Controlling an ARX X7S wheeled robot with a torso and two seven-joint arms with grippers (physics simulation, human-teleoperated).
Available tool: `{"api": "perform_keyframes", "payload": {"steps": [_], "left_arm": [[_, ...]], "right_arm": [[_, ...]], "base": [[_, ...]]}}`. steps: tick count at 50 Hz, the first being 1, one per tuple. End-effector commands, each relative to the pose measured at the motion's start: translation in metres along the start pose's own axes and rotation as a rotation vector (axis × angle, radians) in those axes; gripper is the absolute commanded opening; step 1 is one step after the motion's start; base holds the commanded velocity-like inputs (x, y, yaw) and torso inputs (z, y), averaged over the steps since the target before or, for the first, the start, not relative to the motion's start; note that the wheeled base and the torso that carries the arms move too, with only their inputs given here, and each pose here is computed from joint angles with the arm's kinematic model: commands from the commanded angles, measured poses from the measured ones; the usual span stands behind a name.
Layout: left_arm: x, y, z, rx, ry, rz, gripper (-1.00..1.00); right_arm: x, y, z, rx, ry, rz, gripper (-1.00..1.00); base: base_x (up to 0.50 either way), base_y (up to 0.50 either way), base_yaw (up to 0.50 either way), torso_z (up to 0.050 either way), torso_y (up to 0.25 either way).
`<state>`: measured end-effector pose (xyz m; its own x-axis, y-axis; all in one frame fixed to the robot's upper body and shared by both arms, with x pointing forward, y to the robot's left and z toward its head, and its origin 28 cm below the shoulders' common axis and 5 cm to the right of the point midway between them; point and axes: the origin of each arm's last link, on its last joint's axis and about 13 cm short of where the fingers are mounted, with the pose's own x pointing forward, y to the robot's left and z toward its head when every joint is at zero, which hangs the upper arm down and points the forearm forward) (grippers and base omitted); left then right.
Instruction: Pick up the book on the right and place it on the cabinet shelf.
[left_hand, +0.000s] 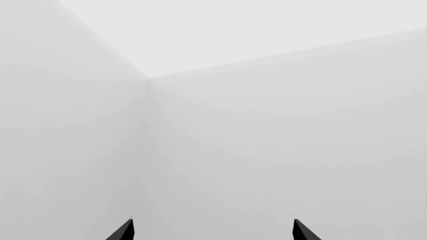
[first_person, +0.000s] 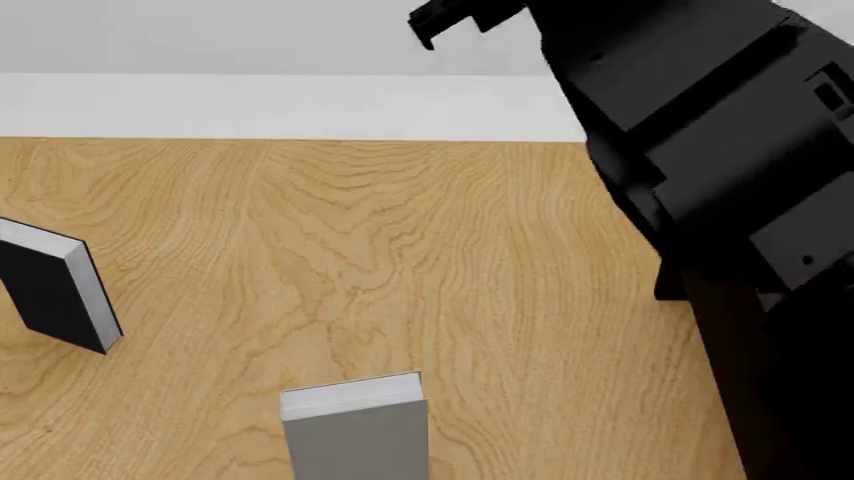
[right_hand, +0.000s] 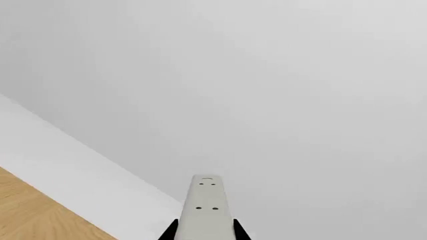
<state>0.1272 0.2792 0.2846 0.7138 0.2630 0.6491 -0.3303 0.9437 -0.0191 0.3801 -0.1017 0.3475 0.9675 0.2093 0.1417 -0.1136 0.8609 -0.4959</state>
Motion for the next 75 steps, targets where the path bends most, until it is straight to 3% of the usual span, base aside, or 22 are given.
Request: {"api": "perform_keyframes", "payload": {"steps": [1, 2, 4, 5, 7, 12, 17, 18, 21, 29, 32, 34, 75], "left_arm": [[0.001, -0.003, 0.004, 0.000, -0.007, -0.011, 1.00], [0.001, -0.003, 0.005, 0.001, -0.006, -0.011, 1.00], [0.002, -0.004, 0.006, 0.001, -0.012, -0.015, 1.00], [0.002, -0.004, 0.007, 0.003, -0.012, -0.015, 1.00], [0.003, -0.003, 0.008, 0.006, -0.015, -0.014, 1.00], [0.002, -0.001, 0.009, 0.011, -0.016, -0.007, 1.00], [0.001, -0.001, 0.010, 0.011, -0.016, -0.010, 1.00], [0.001, -0.001, 0.010, 0.010, -0.017, -0.009, 1.00], [0.000, -0.001, 0.009, 0.009, -0.015, -0.010, 1.00], [-0.001, 0.001, 0.008, 0.011, -0.009, -0.002, 1.00], [-0.002, 0.001, 0.007, 0.011, -0.009, 0.000, 1.00], [-0.002, 0.001, 0.007, 0.009, -0.009, 0.000, 1.00], [0.000, -0.002, 0.008, 0.012, -0.011, -0.010, 1.00]], "right_arm": [[0.040, 0.003, -0.023, -0.399, -0.077, -0.145, -1.00], [0.045, 0.004, -0.028, -0.447, -0.093, -0.163, -1.00], [0.051, 0.006, -0.034, -0.411, -0.073, -0.149, -1.00], [0.054, 0.006, -0.037, -0.504, -0.097, -0.173, -1.00], [0.055, 0.006, -0.042, -0.526, -0.099, -0.182, -1.00], [0.054, 0.012, -0.054, -0.759, -0.190, -0.177, -1.00], [0.053, 0.018, -0.064, -0.821, -0.191, -0.156, -1.00], [0.052, 0.022, -0.070, -0.897, -0.214, -0.139, -1.00], [0.051, 0.031, -0.077, -0.925, -0.234, -0.095, -1.00], [0.047, 0.049, -0.098, -1.121, -0.337, 0.011, -1.00], [0.045, 0.052, -0.102, -1.101, -0.324, 0.024, -1.00], [0.043, 0.055, -0.110, -1.140, -0.341, 0.039, -1.00], [0.008, 0.057, -0.189, -1.057, -0.124, 0.125, -1.00]], "base": [[0.00, 0.00, 0.00, 0.000, 0.010], [0.00, 0.00, 0.00, 0.000, 0.000], [0.00, 0.00, 0.00, 0.000, 0.000], [0.00, 0.00, 0.00, 0.015, 0.000], [0.00, 0.00, 0.00, 0.000, 0.005], [0.00, 0.00, 0.00, 0.000, 0.002], [0.00, 0.00, 0.00, 0.000, 0.000], [0.00, 0.00, 0.00, 0.000, 0.011], [0.00, 0.00, 0.00, 0.000, 0.000], [0.00, 0.00, 0.00, 0.000, 0.003], [0.00, 0.00, 0.00, 0.000, 0.000], [0.00, 0.00, 0.00, 0.000, 0.000], [0.00, 0.00, 0.00, 0.000, 0.002]]}}
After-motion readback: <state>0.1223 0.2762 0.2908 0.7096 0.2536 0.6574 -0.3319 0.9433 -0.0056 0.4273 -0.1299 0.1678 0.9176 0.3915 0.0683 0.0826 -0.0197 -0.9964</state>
